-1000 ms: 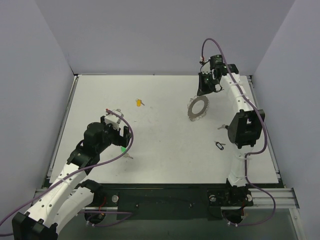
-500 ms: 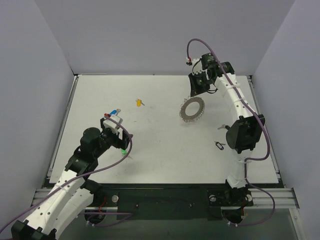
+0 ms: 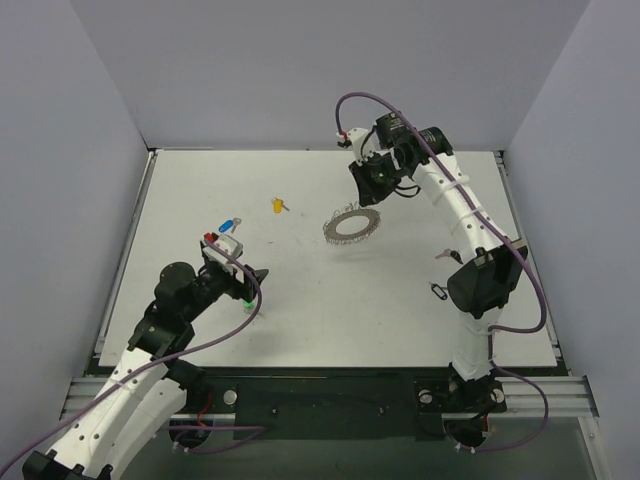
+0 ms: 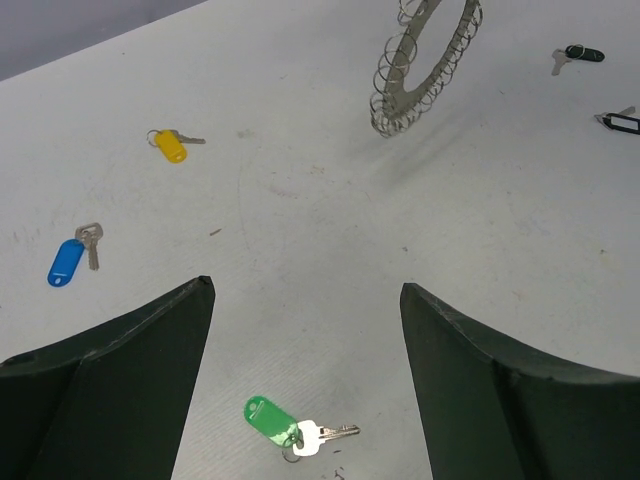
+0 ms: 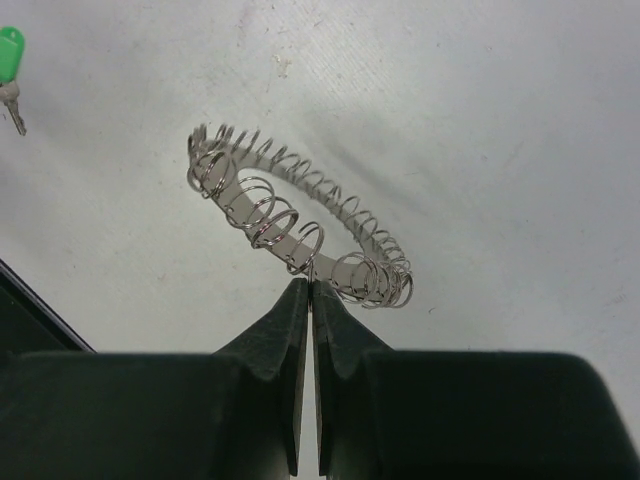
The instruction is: Put the keys on the keyring
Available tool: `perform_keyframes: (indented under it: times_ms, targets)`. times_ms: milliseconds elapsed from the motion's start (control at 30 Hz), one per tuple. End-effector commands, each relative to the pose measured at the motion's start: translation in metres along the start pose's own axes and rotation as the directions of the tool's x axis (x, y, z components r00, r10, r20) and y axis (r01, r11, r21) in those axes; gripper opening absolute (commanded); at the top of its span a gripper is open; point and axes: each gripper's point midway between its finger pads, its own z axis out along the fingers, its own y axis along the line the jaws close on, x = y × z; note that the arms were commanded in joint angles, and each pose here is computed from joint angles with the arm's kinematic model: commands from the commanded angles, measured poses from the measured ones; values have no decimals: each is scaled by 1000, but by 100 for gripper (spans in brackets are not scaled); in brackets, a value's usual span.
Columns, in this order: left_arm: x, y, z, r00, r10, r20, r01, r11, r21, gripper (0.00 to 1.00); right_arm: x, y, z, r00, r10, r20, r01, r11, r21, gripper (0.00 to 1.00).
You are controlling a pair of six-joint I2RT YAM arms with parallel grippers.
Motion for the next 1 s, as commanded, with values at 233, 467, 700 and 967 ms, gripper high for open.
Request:
perform_keyframes:
  times_ms: [233, 467, 700, 967]
  targets:
    - [-28, -14, 0, 989, 37, 145, -49, 995, 86, 86, 2, 40, -29, 990, -142, 22, 144, 985, -97, 0]
    - [-35, -25, 7, 982, -83, 169, 58, 987, 151, 85, 5, 49, -30, 986, -165, 16, 166, 977, -131, 0]
    - [-48, -31, 21, 929, -316, 192, 278, 939, 201, 84, 9, 54, -29, 983, -185, 8, 184, 971, -155, 0]
    - [-43, -19, 44, 897, -409, 166, 387, 910, 153, 84, 10, 58, -31, 980, -198, 14, 198, 965, -175, 0]
